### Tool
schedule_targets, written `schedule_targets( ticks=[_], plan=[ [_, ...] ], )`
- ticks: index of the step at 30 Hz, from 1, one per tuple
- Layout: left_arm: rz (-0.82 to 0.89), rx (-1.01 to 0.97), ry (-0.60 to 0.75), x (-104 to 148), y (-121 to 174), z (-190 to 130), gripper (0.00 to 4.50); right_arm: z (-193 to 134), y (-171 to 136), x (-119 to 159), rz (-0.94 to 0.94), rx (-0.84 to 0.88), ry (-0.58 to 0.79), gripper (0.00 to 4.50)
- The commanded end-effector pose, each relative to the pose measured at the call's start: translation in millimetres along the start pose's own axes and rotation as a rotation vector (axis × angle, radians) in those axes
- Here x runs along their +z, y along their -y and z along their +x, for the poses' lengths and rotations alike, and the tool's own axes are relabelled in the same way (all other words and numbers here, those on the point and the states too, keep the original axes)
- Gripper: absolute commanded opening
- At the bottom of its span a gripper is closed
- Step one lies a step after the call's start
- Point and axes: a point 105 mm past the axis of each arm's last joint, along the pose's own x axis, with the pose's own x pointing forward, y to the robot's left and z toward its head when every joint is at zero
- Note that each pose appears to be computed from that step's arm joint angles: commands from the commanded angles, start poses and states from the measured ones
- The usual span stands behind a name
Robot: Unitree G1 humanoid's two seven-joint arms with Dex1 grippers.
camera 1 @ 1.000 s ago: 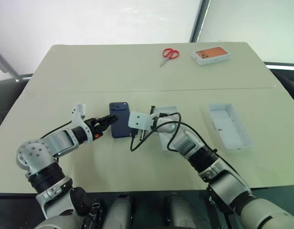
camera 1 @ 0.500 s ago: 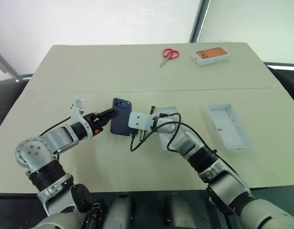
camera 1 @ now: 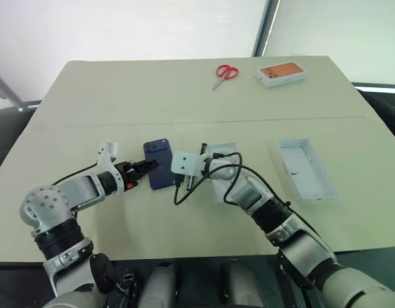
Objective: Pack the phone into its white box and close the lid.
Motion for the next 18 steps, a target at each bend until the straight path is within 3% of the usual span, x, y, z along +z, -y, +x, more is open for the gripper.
schedule_targets(
  ticks=[1, 8, 18],
  plan=[
    [0.058, 0.052, 0.026, 11.5, -4.0, -6.1, 4.5, -5.5, 14.9, 10.9, -0.074, -0.04, 0.021, 0.05],
    [0.128, 0.116, -0.034, 6.3, -10.1, -4.1, 4.5, -3.2, 8.8, 7.3, -0.19, -0.016, -0.003, 0.05],
    [0.091, -0.032, -0.13, -22.2, 16.9, 16.7, 4.5, 9.5, -10.6, 20.5, -0.149, 0.051, 0.057, 0.05]
  ],
)
